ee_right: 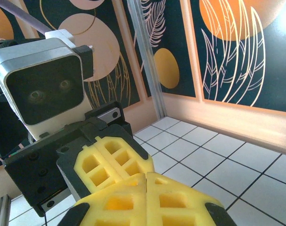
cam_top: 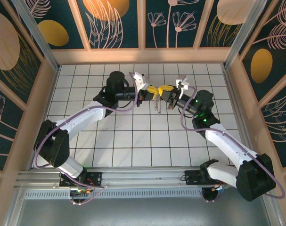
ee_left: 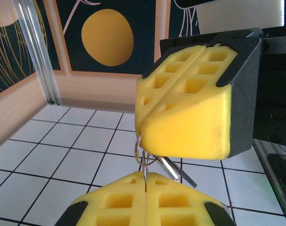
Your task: Put the keys on the keyring
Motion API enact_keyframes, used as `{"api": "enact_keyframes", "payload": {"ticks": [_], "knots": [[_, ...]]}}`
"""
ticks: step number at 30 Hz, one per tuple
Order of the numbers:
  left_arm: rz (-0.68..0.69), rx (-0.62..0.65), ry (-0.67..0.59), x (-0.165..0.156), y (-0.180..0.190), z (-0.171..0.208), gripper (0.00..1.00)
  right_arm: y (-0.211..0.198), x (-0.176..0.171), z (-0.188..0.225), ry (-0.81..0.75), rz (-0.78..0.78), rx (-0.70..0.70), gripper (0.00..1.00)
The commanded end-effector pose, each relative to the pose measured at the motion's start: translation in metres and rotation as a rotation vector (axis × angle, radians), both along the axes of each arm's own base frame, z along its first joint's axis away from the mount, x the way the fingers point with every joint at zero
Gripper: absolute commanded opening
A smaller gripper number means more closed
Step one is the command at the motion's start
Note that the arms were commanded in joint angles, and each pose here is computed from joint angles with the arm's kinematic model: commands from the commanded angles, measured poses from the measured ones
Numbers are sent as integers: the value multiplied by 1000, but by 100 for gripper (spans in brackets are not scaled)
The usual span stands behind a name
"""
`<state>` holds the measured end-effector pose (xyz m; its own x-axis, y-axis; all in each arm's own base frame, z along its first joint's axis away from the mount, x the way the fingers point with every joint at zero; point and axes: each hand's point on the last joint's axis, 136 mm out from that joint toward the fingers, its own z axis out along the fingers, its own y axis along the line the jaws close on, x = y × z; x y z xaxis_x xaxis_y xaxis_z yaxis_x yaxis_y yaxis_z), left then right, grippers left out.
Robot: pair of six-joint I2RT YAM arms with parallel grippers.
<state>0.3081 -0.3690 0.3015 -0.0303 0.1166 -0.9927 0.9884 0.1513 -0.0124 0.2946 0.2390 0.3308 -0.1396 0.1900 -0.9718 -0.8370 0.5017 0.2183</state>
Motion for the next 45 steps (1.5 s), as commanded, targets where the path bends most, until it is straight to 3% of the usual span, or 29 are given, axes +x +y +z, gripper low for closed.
{"api": "enact_keyframes", "payload": {"ticks": [1, 18, 36, 45], "knots": [[-12, -28, -54, -1, -4, 17, 0, 0, 1, 6, -29, -14, -16, 0], [-41, -53, -78, -10, -2, 23, 0, -25, 14, -7, 17, -110, -12, 0], [-19, -112, -105, -9, 0, 34, 0, -14, 5, -36, 130, 10, -32, 0], [-19, -127, -109, -9, 1, 36, 0, -24, 8, -43, 162, -17, -16, 0]]}}
